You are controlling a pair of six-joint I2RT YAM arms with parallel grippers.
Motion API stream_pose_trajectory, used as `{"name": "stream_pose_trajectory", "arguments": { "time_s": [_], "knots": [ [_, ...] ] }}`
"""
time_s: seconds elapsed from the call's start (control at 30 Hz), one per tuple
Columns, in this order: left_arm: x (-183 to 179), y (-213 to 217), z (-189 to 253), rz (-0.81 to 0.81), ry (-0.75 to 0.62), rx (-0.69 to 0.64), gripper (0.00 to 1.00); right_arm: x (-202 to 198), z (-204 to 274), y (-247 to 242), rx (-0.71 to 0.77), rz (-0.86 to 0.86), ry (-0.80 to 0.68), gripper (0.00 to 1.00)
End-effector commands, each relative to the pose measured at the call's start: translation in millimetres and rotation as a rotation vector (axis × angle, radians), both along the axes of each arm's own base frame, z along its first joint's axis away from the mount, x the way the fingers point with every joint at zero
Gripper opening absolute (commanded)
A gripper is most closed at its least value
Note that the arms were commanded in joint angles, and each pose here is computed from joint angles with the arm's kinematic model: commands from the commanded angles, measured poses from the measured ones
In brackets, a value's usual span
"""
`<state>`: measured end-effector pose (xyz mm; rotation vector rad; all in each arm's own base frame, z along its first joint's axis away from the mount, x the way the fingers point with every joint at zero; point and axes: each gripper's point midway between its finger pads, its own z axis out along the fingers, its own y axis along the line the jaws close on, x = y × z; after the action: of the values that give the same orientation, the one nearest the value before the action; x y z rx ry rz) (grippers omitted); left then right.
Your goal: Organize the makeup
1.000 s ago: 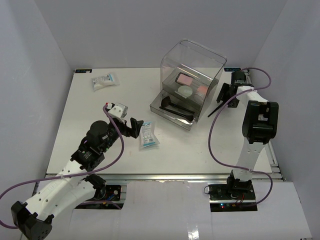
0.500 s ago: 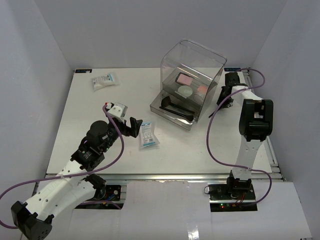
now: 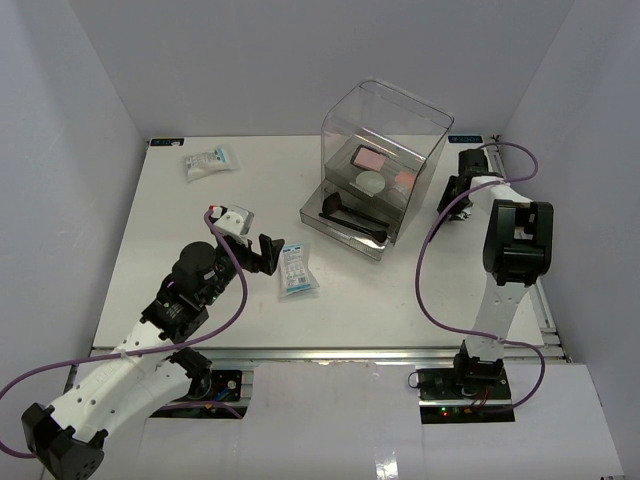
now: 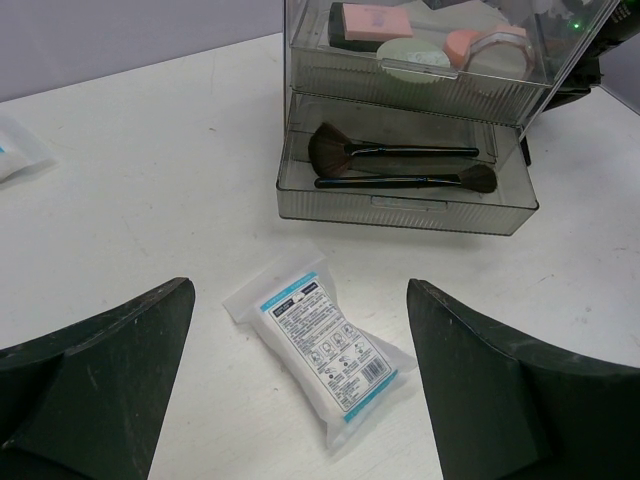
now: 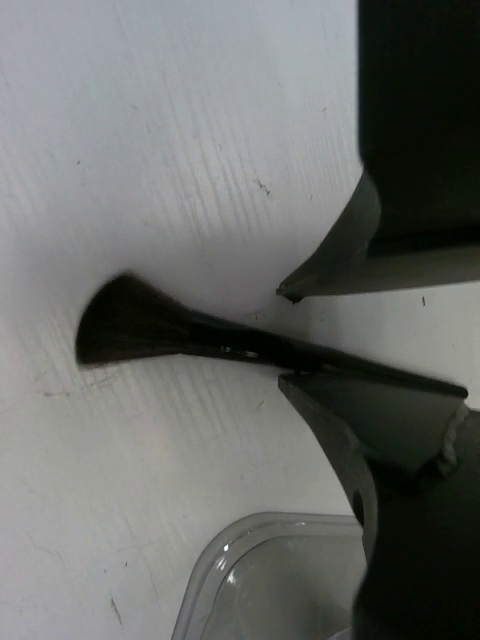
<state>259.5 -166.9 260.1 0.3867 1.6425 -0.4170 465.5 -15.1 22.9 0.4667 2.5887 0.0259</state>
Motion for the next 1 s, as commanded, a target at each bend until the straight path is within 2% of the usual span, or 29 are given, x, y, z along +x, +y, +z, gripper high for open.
{"name": "stream_pose_trajectory", "arguments": {
  "time_s": [0.0, 0.07, 0.2, 0.37, 0.47, 0.57, 0.8, 0.9, 0.97],
  "knots": [
    [1.3, 5.5, 3.2, 0.024, -0.018, 0.004, 0.98, -21.3, -3.4, -8.6, 0.006, 0.000, 0.049, 0.37],
    [1.7, 6.2, 2.1, 0.028, -0.017, 0.006, 0.98, -24.8, -2.5, -6.5, 0.021, 0.020, 0.049, 0.28],
    [1.9, 6.8, 0.9, 0.031, -0.015, 0.009, 0.98, -35.0, -2.6, -5.2, 0.042, 0.046, 0.057, 0.19],
    [2.1, 7.4, 0.9, 0.035, -0.017, 0.008, 0.98, -50.1, 5.6, -8.2, 0.077, 0.076, 0.039, 0.14],
    [1.9, 7.8, 1.2, 0.036, -0.017, 0.008, 0.98, -55.6, 18.3, -5.0, 0.100, 0.112, -0.006, 0.08],
    [2.3, 9.0, 1.8, 0.043, -0.020, 0.007, 0.98, -62.3, 55.3, 4.8, 0.135, 0.183, -0.138, 0.08],
    [2.0, 8.9, 2.1, 0.042, -0.020, 0.005, 0.98, -95.7, 127.9, 19.5, 0.052, 0.383, -0.410, 0.08],
    [1.8, 8.5, 2.4, 0.039, -0.020, 0.004, 0.98, -115.1, 174.4, 42.9, 0.042, 0.568, -0.612, 0.08],
    [2.0, 8.7, 2.6, 0.041, -0.021, 0.004, 0.98, -142.1, 210.0, 75.9, 0.052, 0.801, -0.790, 0.08]
  ]
}}
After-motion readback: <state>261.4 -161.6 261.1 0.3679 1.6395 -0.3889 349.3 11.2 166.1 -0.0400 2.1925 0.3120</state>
